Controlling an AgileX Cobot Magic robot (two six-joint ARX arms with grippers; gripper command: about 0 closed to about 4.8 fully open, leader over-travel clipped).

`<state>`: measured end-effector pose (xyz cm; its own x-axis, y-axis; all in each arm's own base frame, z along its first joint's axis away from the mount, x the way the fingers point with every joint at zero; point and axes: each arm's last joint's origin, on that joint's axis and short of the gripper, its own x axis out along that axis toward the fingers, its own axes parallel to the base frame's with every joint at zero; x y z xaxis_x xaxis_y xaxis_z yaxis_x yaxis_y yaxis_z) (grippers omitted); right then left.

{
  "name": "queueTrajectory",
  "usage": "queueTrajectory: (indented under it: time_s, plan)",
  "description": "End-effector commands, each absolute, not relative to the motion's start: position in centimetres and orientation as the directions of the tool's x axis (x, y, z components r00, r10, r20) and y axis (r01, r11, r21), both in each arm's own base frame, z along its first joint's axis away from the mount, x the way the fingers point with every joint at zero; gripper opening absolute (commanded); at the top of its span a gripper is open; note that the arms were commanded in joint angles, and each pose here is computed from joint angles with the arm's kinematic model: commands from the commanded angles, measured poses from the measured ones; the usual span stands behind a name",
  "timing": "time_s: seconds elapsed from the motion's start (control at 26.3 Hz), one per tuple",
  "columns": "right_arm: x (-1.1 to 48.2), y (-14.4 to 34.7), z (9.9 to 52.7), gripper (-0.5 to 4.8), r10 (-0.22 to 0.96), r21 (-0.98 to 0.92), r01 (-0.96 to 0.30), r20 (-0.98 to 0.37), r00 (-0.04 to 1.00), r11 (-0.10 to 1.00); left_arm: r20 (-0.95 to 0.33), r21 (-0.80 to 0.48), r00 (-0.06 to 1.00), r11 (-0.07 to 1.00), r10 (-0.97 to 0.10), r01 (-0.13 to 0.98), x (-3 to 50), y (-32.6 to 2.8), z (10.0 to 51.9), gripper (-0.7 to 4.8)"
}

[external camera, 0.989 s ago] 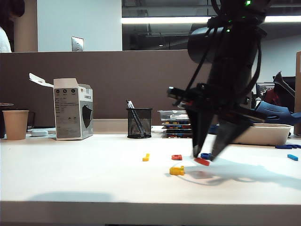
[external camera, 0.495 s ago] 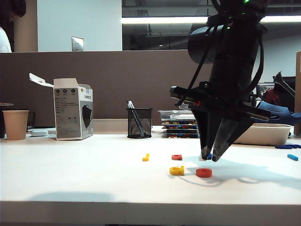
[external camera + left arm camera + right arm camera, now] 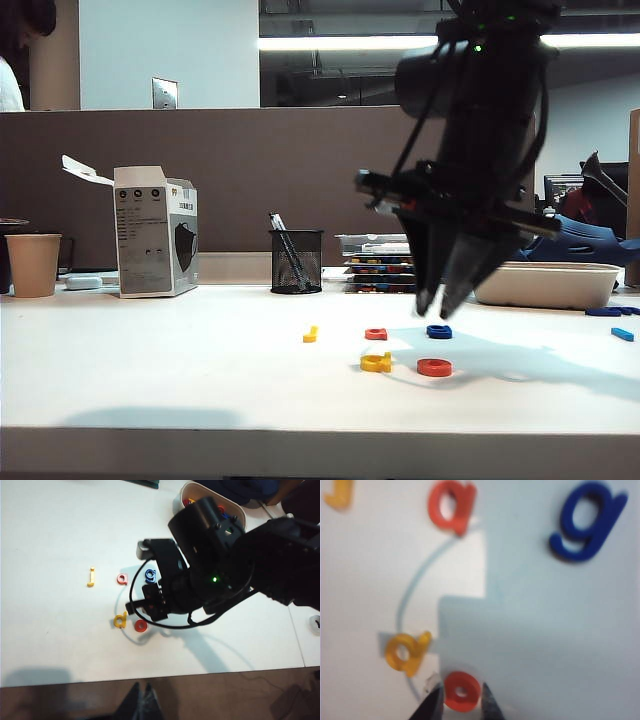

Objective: Select the appropriate letters from the row of letter magnets placed on the table to arrange into the word "dog".

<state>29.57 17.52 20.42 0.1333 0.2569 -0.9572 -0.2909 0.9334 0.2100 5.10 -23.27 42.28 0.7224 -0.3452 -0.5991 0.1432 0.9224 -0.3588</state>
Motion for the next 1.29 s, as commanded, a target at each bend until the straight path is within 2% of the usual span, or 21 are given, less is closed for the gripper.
queueTrajectory:
  time_s: [0.04, 0.23, 0.3, 0.34, 0.53, 0.8, 0.99, 1.29]
  plan:
    - [30.5, 18.0, 22.4, 0.94, 0.281, 0.210, -0.305, -0.935, 0.214, 0.929, -0.593, -0.362, 0.727, 0.921, -0.346, 0.144, 5.1, -23.2, 42.4, -0.05]
    - [31.4, 18.0, 23.8, 0.97, 0.223, 0.132, -0.283, -0.921, 0.321, 0.950, -0.593, -0.362, 0.727, 0.921, -0.346, 0.144, 5.1, -23.2, 42.4, -0.05]
    - [31.5, 17.8, 23.8, 1.31, 0.182, 0.091, -0.264, -0.921, 0.344, 0.960, -0.593, -0.362, 0.727, 0.921, -0.346, 0.144, 5.1, -23.2, 42.4, -0.05]
    - [31.6, 17.6, 23.8, 1.74, 0.148, 0.059, -0.245, -0.920, 0.362, 0.968, -0.593, -0.362, 0.727, 0.921, -0.346, 0.144, 5.1, -23.2, 42.4, -0.05]
    - [32.1, 17.7, 23.5, 2.41, 0.147, 0.068, -0.212, -0.911, 0.385, 0.975, -0.593, -0.362, 0.727, 0.921, -0.346, 0.144, 5.1, -23.2, 42.4, -0.05]
    - [33.5, 18.1, 20.1, 2.45, 0.098, 0.059, -0.124, -0.935, 0.340, 0.990, -0.593, -0.362, 0.727, 0.921, -0.346, 0.144, 5.1, -23.2, 42.4, -0.05]
    - [34.3, 17.6, 19.1, 2.45, 0.066, 0.040, -0.081, -0.935, 0.348, 0.996, -0.593, -0.361, 0.727, 0.921, -0.346, 0.144, 5.1, -23.2, 42.4, -0.05]
    - [35.1, 17.4, 18.7, 2.45, 0.131, 0.114, -0.069, -0.925, 0.356, 0.991, -0.593, -0.362, 0.727, 0.921, -0.346, 0.144, 5.1, -23.2, 42.4, -0.05]
